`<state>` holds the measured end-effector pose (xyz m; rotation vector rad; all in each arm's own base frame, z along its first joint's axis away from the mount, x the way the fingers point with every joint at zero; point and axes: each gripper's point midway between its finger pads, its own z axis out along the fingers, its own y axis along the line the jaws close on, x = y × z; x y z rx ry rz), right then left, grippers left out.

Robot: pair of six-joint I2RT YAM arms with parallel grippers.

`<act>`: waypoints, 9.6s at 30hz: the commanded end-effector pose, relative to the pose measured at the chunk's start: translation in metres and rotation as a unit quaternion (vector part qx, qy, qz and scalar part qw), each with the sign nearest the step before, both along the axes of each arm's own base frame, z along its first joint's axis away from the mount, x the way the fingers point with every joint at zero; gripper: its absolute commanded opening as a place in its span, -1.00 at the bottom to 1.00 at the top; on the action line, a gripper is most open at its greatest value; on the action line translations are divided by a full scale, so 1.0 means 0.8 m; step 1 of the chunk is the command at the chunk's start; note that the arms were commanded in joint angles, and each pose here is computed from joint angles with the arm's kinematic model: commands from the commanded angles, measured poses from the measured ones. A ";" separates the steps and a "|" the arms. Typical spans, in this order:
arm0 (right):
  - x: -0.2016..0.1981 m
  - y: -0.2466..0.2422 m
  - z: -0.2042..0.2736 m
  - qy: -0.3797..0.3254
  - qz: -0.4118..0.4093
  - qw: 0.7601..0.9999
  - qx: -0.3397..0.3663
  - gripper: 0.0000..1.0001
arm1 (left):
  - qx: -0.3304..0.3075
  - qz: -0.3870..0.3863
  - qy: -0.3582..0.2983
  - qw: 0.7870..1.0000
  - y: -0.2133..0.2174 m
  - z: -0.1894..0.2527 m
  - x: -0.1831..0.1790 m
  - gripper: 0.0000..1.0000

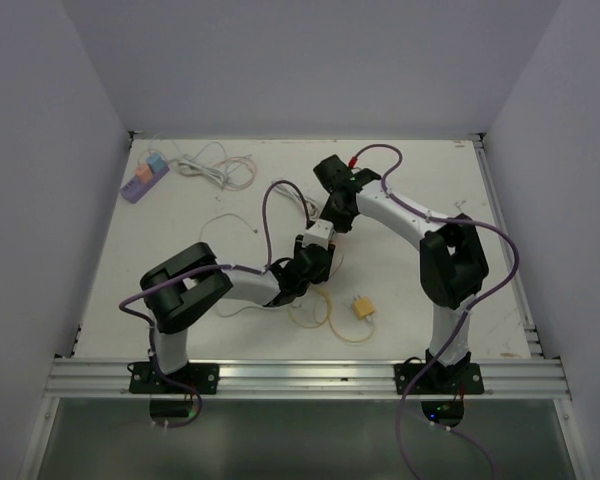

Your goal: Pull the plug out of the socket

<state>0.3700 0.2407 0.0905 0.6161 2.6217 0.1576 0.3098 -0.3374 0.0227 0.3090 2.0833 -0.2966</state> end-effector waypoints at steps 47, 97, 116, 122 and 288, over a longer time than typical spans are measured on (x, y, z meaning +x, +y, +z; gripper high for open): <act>-0.023 -0.074 0.200 -0.254 0.256 0.933 0.008 0.82 | 0.173 -0.341 0.089 0.920 0.015 -0.052 -0.050 -1.00; -0.054 -0.026 0.029 -0.290 0.583 0.751 0.104 0.53 | 0.146 -0.500 0.179 0.835 0.081 -0.039 -0.043 -0.96; -0.079 -0.048 0.036 -0.269 0.547 0.788 0.089 0.56 | 0.117 -0.457 0.100 0.876 0.067 0.033 -0.021 0.99; -0.079 -0.074 0.058 -0.270 0.489 0.828 0.050 0.54 | 0.083 -0.349 0.013 0.933 0.079 0.114 0.003 0.99; -0.080 -0.078 -0.112 0.076 -0.139 0.985 -0.075 -1.00 | -0.043 -0.311 -0.247 0.917 -0.089 0.163 -0.017 -1.00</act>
